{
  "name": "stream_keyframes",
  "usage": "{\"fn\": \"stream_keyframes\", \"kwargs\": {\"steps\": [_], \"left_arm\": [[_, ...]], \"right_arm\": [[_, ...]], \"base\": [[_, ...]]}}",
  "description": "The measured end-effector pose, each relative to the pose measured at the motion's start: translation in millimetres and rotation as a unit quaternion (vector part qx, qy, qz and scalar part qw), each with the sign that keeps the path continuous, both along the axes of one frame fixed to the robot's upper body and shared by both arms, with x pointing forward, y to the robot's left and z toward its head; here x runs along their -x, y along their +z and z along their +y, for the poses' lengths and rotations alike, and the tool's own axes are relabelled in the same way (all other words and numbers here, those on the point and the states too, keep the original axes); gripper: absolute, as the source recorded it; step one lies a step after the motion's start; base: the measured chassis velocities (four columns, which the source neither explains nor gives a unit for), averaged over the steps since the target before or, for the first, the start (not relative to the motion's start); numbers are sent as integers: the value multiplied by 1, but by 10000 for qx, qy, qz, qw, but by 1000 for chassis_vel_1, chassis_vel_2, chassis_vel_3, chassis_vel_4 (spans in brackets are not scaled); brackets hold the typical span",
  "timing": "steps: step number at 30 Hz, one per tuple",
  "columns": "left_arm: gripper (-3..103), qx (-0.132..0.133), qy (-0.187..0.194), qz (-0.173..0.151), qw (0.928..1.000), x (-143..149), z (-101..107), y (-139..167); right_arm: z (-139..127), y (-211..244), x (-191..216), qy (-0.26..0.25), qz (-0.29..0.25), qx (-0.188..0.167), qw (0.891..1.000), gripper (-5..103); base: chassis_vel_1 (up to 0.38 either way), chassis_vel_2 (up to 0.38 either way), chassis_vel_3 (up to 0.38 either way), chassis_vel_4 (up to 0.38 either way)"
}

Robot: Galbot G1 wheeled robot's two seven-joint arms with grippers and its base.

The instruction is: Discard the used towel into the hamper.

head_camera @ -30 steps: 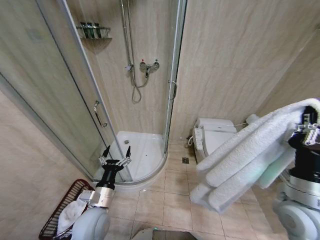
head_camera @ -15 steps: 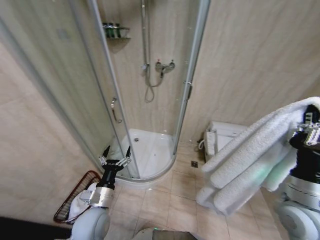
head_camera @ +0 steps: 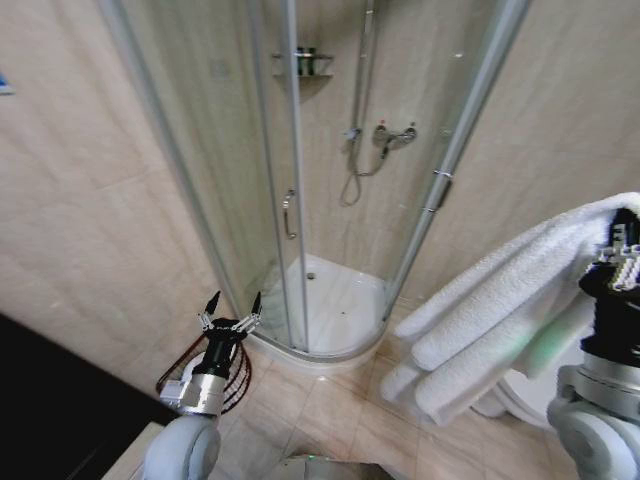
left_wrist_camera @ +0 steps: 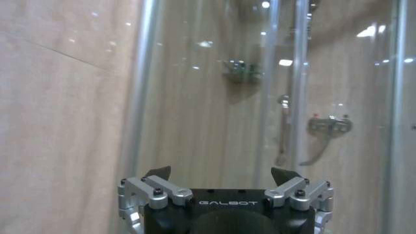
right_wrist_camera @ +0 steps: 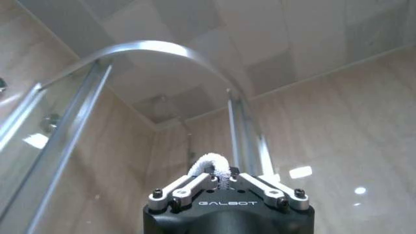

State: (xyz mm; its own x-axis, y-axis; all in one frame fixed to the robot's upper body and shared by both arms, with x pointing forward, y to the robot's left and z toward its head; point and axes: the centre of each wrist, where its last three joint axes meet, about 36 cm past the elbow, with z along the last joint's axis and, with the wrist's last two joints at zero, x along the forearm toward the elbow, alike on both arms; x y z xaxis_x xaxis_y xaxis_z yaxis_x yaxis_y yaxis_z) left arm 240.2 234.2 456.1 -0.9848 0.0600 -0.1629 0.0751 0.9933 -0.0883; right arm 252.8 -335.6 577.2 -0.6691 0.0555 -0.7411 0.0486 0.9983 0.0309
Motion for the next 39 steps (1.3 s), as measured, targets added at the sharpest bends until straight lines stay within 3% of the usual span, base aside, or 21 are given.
{"fn": "stream_keyframes", "kwargs": {"steps": [39], "left_arm": [[100,0,0,1,10000,0,0,0]], "right_arm": [[-8,3,-7,-223,-373,-93,9990,3]], "base": [[25,-16,-23,23]]}}
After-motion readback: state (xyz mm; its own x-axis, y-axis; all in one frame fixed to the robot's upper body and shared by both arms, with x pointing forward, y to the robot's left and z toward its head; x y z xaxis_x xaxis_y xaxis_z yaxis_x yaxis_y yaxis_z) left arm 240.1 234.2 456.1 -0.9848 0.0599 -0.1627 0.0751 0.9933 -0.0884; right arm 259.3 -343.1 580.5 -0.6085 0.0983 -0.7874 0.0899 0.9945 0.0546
